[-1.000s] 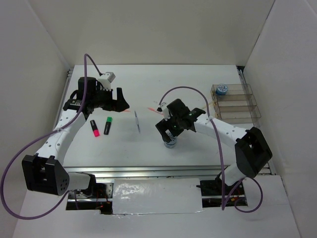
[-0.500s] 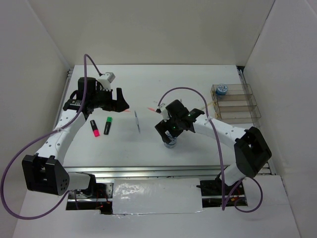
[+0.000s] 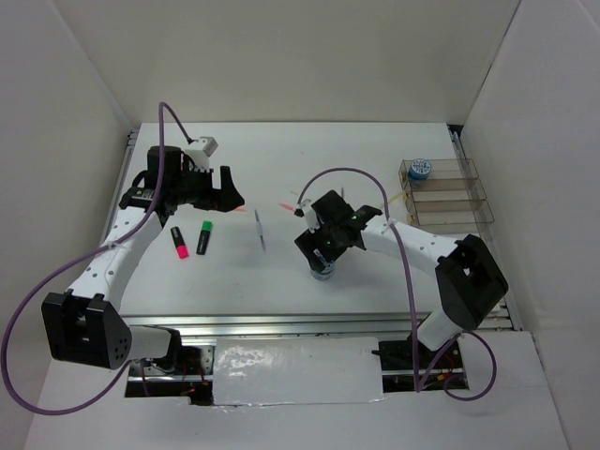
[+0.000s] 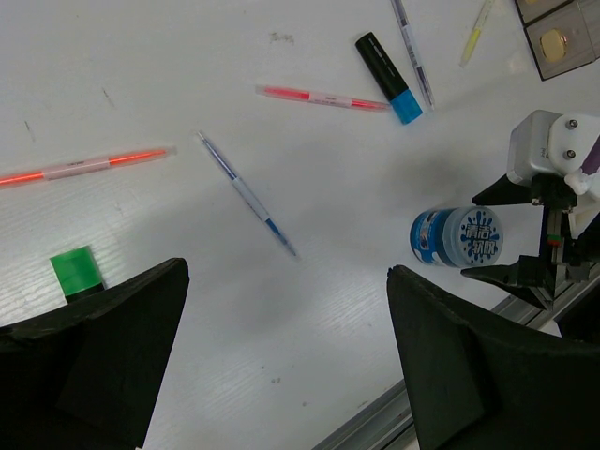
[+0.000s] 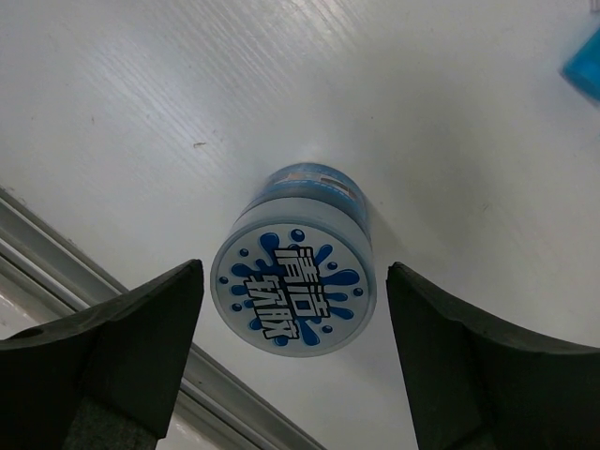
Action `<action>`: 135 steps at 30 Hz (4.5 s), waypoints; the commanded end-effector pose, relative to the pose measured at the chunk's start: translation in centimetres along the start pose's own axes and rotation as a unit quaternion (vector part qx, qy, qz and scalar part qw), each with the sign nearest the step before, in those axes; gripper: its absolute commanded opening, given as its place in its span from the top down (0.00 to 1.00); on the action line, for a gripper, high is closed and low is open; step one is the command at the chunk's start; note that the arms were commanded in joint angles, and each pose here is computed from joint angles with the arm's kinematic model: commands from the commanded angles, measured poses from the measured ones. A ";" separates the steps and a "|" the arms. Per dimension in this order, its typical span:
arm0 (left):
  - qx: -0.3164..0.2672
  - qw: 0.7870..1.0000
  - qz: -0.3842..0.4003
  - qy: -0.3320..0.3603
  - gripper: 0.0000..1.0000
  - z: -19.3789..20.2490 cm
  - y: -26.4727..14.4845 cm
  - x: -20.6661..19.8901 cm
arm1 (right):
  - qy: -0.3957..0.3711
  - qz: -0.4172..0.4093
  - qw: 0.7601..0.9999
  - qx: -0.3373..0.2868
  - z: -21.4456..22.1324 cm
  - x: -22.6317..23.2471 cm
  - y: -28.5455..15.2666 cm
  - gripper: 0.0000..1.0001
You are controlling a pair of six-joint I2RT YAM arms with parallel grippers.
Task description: Sort the stationery into containers
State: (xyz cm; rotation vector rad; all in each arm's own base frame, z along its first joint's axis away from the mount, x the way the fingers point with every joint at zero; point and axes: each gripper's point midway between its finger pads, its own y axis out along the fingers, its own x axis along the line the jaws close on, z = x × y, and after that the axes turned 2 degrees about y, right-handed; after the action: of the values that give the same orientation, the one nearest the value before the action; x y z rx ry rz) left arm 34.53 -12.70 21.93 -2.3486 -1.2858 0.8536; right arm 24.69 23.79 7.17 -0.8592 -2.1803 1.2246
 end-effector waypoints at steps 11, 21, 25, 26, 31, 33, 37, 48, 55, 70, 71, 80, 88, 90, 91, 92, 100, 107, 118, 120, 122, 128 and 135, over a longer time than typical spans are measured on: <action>-0.010 1.000 0.011 0.003 0.01 -1.3 0.4 -0.1 | 0.005 0.004 1.000 -0.001 -0.6 -1.0 -1.1 0.42; -0.010 1.000 0.010 0.017 0.01 -2.0 0.5 0.0 | 0.065 0.099 0.988 -0.099 -5.5 -11.7 -12.3 0.62; -0.024 0.999 0.008 0.027 0.01 -3.3 0.5 -0.1 | 0.112 0.182 0.969 -0.121 -6.1 -19.6 -16.6 0.62; -0.027 0.999 0.006 0.027 0.01 -3.5 0.5 0.0 | 0.134 0.216 0.957 -0.136 -6.3 -22.6 -18.9 0.63; -0.036 0.999 0.010 0.029 0.01 -4.3 1.0 0.0 | 0.200 0.272 0.930 -0.148 -6.1 -31.7 -22.5 0.63; -0.045 0.998 0.007 0.031 0.01 -4.9 1.0 0.1 | 0.225 0.282 0.921 -0.148 -5.3 -34.4 -23.4 0.63; -0.052 0.998 0.008 0.034 0.01 -5.7 1.5 0.3 | 0.246 0.297 0.910 -0.150 -5.6 -38.9 -23.8 0.64; -0.052 0.998 0.019 0.024 0.01 -5.2 2.9 0.8 | 0.258 0.320 0.900 -0.147 -4.9 -44.3 -21.0 0.68; -0.050 0.998 0.020 0.018 0.01 -4.9 3.1 1.6 | 0.283 0.316 0.892 -0.154 -4.3 -46.0 -19.9 0.69; -0.045 0.999 0.022 0.003 0.01 -4.1 3.1 2.2 | 0.301 0.309 0.884 -0.181 -3.9 -48.7 -18.6 0.68; -0.044 0.999 0.024 0.002 0.01 -4.0 3.1 2.2 | 0.299 0.309 0.883 -0.187 -4.1 -48.8 -18.6 0.68; -0.043 0.999 0.021 -0.003 0.01 -3.6 2.8 2.4 | 0.298 0.307 0.884 -0.189 -4.1 -49.6 -17.5 0.68; -0.040 0.999 0.021 -0.008 0.01 -3.4 3.0 2.7 | 0.294 0.305 0.888 -0.177 -3.5 -49.6 -16.2 0.67; -0.037 0.999 0.023 -0.011 0.01 -3.3 3.2 2.7 | 0.294 0.302 0.890 -0.172 -3.4 -49.7 -16.0 0.67; -0.036 0.999 0.023 -0.011 0.01 -3.3 3.2 2.7 | 0.292 0.301 0.892 -0.170 -3.4 -49.6 -15.7 0.67; -0.034 0.999 0.022 -0.013 0.01 -3.1 3.3 2.8 | 0.291 0.300 0.893 -0.166 -3.3 -49.7 -15.6 0.67; -0.030 0.999 0.026 -0.015 0.01 -3.0 3.7 2.9 | 0.285 0.294 0.902 -0.140 -2.5 -49.3 -14.1 0.68; -0.026 0.999 0.026 -0.018 0.01 -2.7 4.0 3.1 | 0.286 0.294 0.903 -0.124 -1.9 -49.2 -13.3 0.66; -0.024 0.999 0.027 -0.020 0.01 -2.6 4.1 3.1 | 0.292 0.297 0.903 -0.110 -1.2 -49.7 -12.2 0.45; -0.022 0.999 0.026 -0.021 0.01 -2.5 4.1 3.1 | 0.293 0.297 0.902 -0.107 -1.1 -49.7 -12.0 0.40; -0.022 0.999 0.026 -0.022 0.01 -2.5 4.2 3.2 | 0.295 0.296 0.903 -0.104 -0.9 -49.6 -11.9 0.32; -0.025 0.999 0.024 -0.021 0.01 -2.6 3.9 3.0 | 0.296 0.295 0.902 -0.110 -1.4 -49.0 -12.6 0.12; -0.041 0.999 0.015 -0.003 0.01 -3.6 2.4 2.6 | 0.284 0.296 0.900 -0.145 -4.0 -47.1 -16.6 0.07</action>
State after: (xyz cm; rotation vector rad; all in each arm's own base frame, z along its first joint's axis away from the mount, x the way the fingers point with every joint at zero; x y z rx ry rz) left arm 39.64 -12.10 20.39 -2.3906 -1.2908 0.9032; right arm 54.54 -15.82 10.93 -1.7556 -1.5724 0.8175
